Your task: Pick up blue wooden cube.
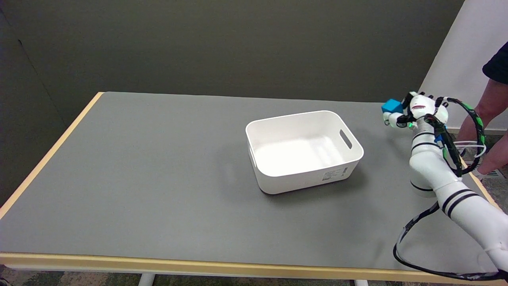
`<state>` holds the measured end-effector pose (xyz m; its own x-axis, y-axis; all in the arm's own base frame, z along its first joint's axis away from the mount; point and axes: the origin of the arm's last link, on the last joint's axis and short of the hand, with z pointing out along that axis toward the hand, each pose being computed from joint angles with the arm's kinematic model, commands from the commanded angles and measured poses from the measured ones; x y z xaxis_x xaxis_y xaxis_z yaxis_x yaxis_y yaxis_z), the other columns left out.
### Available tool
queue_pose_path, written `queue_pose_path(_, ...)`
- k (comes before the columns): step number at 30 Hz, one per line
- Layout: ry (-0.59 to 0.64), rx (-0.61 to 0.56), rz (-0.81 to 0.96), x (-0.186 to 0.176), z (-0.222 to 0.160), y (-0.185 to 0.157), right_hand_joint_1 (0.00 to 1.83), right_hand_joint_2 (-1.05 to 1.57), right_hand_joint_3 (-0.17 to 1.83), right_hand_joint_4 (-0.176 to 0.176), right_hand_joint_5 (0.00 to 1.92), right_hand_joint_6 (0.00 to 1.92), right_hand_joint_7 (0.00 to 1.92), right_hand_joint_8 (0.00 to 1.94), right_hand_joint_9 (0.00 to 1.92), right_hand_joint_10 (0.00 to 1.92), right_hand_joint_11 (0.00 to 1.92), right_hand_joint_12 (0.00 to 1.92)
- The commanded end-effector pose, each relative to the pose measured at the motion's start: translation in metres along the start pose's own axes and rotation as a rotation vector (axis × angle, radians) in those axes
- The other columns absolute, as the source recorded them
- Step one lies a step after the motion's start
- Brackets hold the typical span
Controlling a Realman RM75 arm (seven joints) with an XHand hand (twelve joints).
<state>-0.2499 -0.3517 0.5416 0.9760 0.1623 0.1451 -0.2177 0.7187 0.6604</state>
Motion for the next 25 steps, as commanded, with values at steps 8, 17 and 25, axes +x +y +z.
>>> queue_pose_path(8, -0.039, 0.398, 0.906, 0.071, -0.162, -0.009, 0.85, 0.97, 0.72, 0.176, 0.66, 1.67, 0.95, 1.94, 0.97, 1.92, 0.8, 1.92)
queue_pose_path(17, -0.534, 0.609, 0.97, 0.044, -0.174, -0.046, 0.87, 0.92, 0.79, 0.176, 0.7, 1.65, 0.98, 1.88, 0.98, 1.92, 0.84, 1.92)
queue_pose_path(25, -0.526, 0.786, 0.598, 0.033, -0.185, -0.076, 0.88, 0.91, 0.8, 0.176, 0.72, 1.64, 0.98, 1.88, 0.99, 1.92, 0.84, 1.92)
